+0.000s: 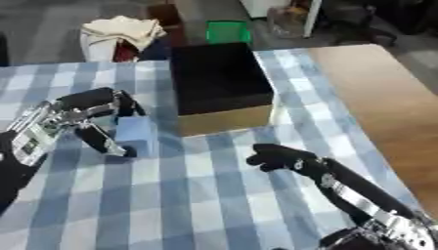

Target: Pick up objects on the table and place them in the box.

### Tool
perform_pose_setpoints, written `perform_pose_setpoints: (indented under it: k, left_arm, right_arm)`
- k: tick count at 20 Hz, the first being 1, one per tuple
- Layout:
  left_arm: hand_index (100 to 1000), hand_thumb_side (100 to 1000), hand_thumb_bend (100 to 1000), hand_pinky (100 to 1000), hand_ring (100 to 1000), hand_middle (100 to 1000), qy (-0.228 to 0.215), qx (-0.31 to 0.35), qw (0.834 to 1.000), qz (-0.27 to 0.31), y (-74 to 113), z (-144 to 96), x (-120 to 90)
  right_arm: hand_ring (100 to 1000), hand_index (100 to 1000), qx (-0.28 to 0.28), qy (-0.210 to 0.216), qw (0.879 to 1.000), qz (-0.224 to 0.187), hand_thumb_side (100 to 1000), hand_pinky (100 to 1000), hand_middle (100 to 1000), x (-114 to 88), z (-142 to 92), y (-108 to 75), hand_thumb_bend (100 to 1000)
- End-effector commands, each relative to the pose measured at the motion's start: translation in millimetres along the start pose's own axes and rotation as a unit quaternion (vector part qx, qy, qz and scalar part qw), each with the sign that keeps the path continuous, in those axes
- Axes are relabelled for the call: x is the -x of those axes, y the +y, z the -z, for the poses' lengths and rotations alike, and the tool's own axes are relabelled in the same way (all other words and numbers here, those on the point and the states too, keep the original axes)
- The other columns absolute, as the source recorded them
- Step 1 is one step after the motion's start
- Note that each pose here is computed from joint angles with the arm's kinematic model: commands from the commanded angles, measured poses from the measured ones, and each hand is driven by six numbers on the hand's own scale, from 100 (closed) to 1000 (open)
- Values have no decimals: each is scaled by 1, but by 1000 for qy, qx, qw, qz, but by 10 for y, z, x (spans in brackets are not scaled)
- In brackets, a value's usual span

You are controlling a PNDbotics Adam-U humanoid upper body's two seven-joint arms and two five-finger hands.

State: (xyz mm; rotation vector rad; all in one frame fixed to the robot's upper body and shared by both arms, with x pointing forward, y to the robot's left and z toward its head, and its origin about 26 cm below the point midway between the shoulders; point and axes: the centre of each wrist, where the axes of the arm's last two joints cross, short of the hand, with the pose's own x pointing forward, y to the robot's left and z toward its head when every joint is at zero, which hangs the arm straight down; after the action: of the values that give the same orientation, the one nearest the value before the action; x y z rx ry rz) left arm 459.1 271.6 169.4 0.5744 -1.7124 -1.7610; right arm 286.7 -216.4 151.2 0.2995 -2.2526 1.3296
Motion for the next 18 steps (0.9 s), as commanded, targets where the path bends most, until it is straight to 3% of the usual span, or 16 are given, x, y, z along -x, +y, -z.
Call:
perform_pose_setpoints:
  k: [1,10,18]
  left_arm:
    - [665,166,388,693,256,246,2,-29,1000,11,221,-40,7]
    - [662,106,365,686,248,238,-27,-126,991,17,787,-170,-130]
    - [661,100,311,699,250,242,-6,-210,977,-23,1110,-321,-103]
  right_arm:
    - [1000,1000,1,-11,1000,-10,263,838,862,-59,28,-55,458]
    - [1000,1000,0,-9,1000,-10,262,838,862,-59,25,-57,447]
    - [1000,1000,-14,-36,999,-9,267,837,861,-84,157,-76,436]
